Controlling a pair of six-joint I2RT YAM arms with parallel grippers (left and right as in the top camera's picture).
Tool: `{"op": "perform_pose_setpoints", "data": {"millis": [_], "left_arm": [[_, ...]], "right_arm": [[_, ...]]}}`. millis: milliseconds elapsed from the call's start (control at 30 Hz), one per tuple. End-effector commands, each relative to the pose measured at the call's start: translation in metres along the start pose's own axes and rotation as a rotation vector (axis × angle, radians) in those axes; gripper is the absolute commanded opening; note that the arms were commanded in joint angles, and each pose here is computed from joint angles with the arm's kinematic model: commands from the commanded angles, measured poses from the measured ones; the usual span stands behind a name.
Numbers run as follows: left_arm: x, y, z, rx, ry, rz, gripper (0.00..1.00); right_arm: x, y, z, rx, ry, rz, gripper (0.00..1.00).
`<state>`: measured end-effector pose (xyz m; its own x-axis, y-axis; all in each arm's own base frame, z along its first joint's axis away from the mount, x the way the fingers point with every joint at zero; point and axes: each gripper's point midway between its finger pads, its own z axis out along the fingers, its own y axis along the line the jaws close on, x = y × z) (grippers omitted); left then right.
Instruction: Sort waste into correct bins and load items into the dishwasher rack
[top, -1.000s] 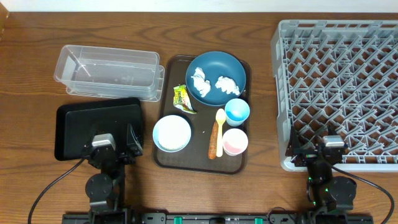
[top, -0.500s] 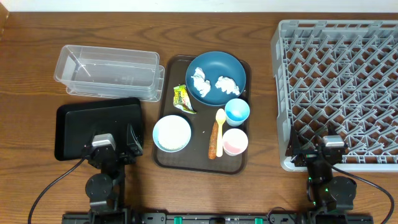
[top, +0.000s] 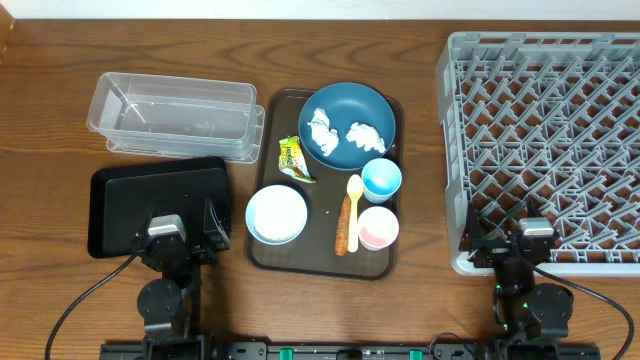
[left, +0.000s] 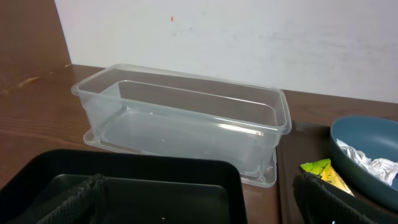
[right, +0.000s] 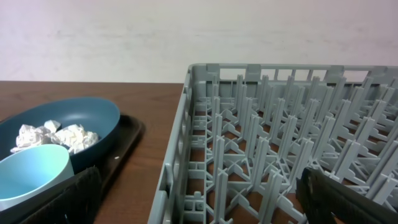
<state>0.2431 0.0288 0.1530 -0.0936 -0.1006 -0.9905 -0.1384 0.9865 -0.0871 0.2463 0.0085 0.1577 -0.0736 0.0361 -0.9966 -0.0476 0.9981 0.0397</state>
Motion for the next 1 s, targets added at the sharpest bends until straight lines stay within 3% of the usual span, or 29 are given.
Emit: {"op": "perform_pose_setpoints", "data": {"millis": [0, 367, 567, 967], "left_arm": [[0.016, 0.007, 0.001, -0.036, 0.046, 0.015, 0.96], [0.015, 0.007, 0.001, -0.035, 0.041, 0.014, 0.96], [0.012, 0.004, 0.001, -0.018, 0.033, -0.078, 0.96], [-0.027, -0.007, 0.008, 0.009, 0.120, -0.075, 0.96]], "right_arm": [[0.001, -0.001, 0.000, 0.010, 0.001, -0.017, 0.99], [0.001, -0.004, 0.000, 0.030, 0.003, -0.008, 0.99], [-0.005, -0.006, 0.000, 0.044, -0.024, -0.009, 0.99], [-0.054, -0.013, -0.006, 0.091, -0.115, -0.033, 0.99]]}}
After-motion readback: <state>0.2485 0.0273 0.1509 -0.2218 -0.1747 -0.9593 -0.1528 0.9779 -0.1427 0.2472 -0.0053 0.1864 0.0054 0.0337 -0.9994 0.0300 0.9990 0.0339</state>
